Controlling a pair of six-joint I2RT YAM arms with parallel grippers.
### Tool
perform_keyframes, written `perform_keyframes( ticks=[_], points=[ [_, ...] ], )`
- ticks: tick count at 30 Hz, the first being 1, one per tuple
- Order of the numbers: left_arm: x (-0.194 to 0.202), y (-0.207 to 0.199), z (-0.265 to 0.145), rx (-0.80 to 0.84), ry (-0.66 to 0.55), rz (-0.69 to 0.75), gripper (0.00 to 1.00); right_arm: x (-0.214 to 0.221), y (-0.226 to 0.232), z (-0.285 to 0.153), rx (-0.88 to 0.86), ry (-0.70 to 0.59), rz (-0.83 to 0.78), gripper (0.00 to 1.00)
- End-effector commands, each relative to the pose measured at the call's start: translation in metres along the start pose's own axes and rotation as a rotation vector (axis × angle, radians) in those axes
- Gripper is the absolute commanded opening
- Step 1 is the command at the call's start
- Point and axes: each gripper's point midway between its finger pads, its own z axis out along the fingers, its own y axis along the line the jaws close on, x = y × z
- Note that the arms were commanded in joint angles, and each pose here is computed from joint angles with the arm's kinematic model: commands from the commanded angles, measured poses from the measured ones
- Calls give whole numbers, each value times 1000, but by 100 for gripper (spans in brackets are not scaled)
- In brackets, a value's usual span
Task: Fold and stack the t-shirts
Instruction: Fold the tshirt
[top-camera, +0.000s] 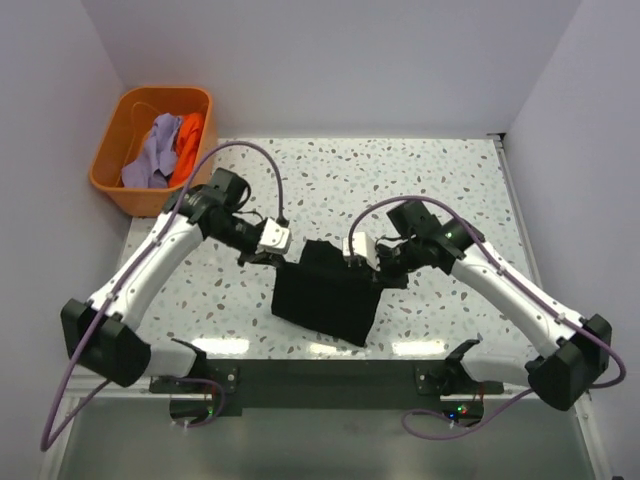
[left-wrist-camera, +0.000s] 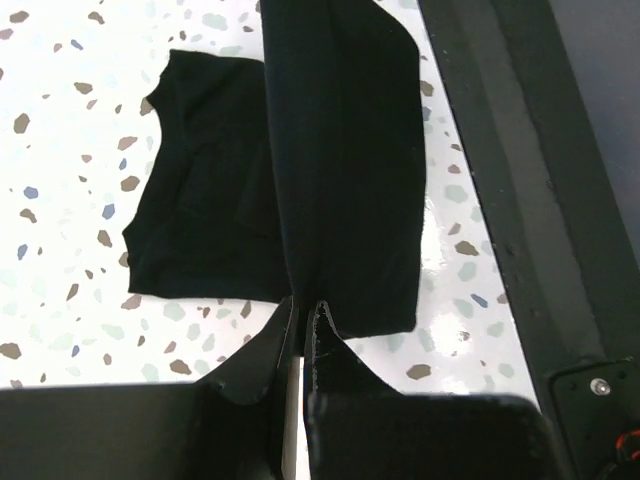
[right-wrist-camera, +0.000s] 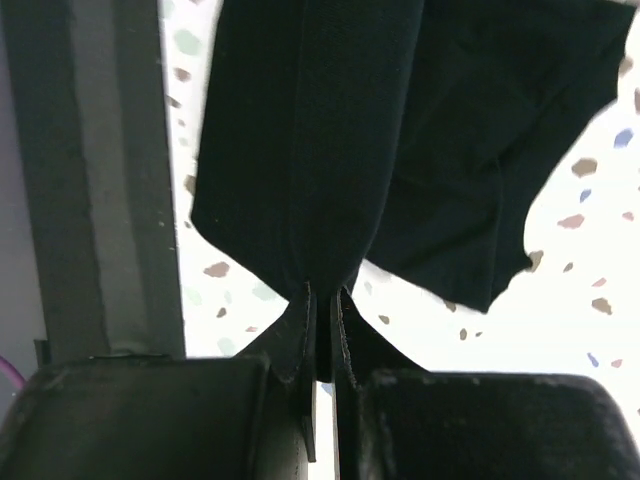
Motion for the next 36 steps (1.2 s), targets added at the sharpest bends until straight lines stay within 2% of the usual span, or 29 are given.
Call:
perform_keyframes(
  ticks=[1, 10, 20, 25, 30, 36],
  points=[
    [2, 33, 7, -3, 0, -18, 0, 14, -19, 2, -7, 10, -4, 0],
    [28, 102, 24, -5, 31, 0, 0, 43, -62, 14, -10, 65, 69, 0],
    [81, 160, 50, -7, 21, -126, 0, 66, -135, 39, 24, 87, 190, 0],
    [113, 177, 76, -20, 30, -257, 1, 95, -154, 69, -14, 143, 262, 4],
    [137, 152, 90, 22, 52, -383, 1, 106, -161, 90, -25, 148, 313, 7],
    [132, 98, 87, 47, 48, -411, 1, 98, -114, 93, -99, 111, 313, 7]
  ],
)
